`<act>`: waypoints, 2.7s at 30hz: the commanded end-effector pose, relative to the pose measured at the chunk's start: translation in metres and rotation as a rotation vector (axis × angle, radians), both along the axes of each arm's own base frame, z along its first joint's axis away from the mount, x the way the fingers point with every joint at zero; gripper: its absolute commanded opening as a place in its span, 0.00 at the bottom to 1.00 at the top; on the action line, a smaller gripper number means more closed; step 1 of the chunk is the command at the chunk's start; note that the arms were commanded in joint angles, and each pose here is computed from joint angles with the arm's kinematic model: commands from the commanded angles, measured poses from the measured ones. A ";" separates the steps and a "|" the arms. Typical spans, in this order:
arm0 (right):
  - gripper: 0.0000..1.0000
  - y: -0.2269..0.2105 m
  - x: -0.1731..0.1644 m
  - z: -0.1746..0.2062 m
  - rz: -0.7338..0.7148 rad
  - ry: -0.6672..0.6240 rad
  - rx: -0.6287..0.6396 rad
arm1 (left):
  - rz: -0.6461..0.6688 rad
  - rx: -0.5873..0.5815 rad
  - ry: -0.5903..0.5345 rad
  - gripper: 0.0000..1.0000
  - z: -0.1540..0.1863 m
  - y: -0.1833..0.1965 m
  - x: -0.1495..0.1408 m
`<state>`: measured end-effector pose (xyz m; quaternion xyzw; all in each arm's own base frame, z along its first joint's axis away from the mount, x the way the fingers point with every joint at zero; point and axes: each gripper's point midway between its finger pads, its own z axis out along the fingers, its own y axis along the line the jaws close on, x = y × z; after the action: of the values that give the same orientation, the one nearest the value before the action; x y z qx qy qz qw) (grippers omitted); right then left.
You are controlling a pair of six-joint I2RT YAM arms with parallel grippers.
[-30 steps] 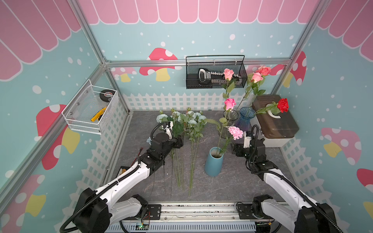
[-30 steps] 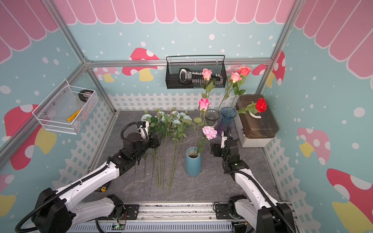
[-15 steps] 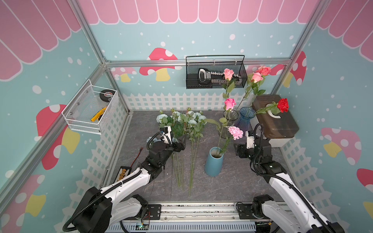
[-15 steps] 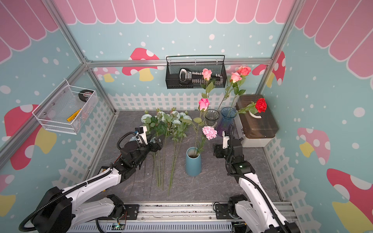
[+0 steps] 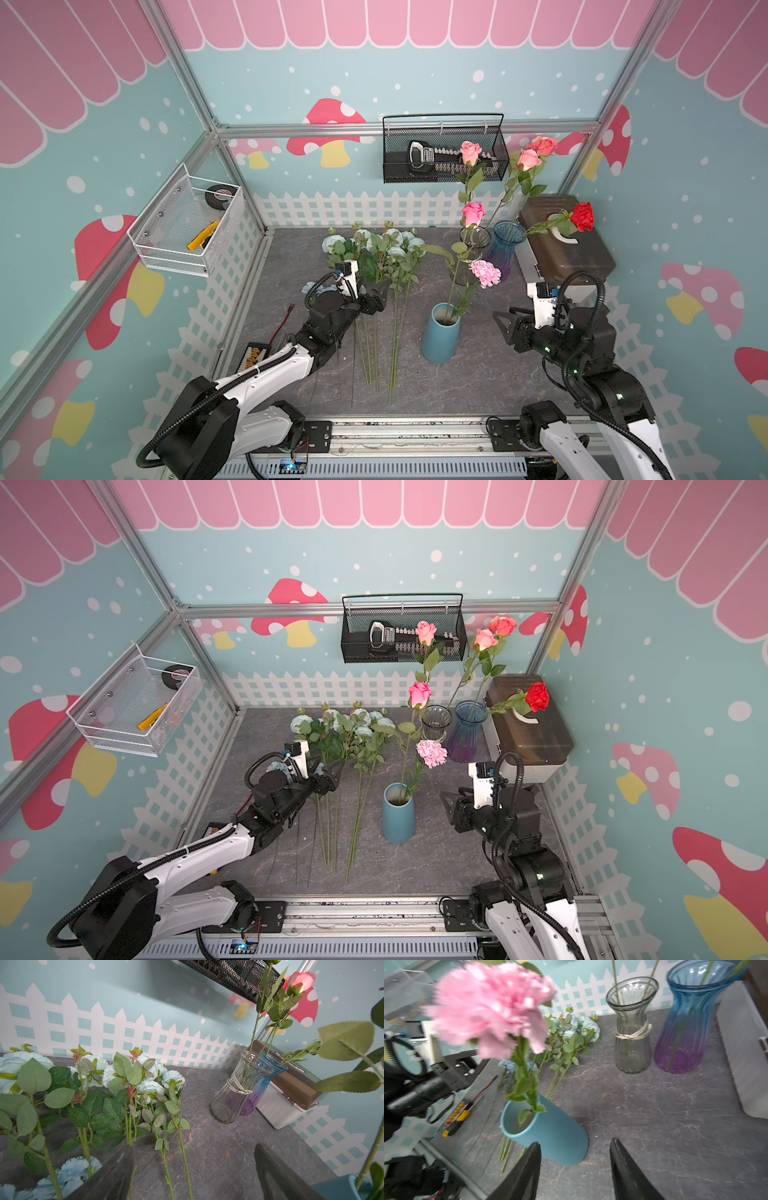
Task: Pick out blue flowers from the vase
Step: Pick up the vase from the center of the board.
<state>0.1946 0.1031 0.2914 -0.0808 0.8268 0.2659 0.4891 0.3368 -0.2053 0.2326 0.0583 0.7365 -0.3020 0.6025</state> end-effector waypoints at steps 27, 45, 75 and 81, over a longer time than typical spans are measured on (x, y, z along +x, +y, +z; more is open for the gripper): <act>0.46 0.132 -0.019 0.010 0.517 -0.023 -0.200 | 0.094 0.010 -0.059 0.90 0.010 0.022 -0.003; 0.40 0.129 0.024 -0.035 0.316 0.205 -0.751 | 0.128 0.036 -0.067 0.90 0.012 0.033 -0.005; 0.10 0.136 0.023 -0.099 0.339 0.373 -0.912 | 0.127 0.019 -0.058 0.90 0.011 0.035 -0.005; 0.00 0.134 0.037 -0.101 0.327 0.362 -0.910 | 0.129 0.015 -0.061 0.90 0.011 0.037 -0.006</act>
<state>0.2170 0.2522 0.2096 -0.3604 0.9059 0.0156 0.2220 0.3338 -0.1729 0.2433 0.0281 0.7251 -0.2537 0.6395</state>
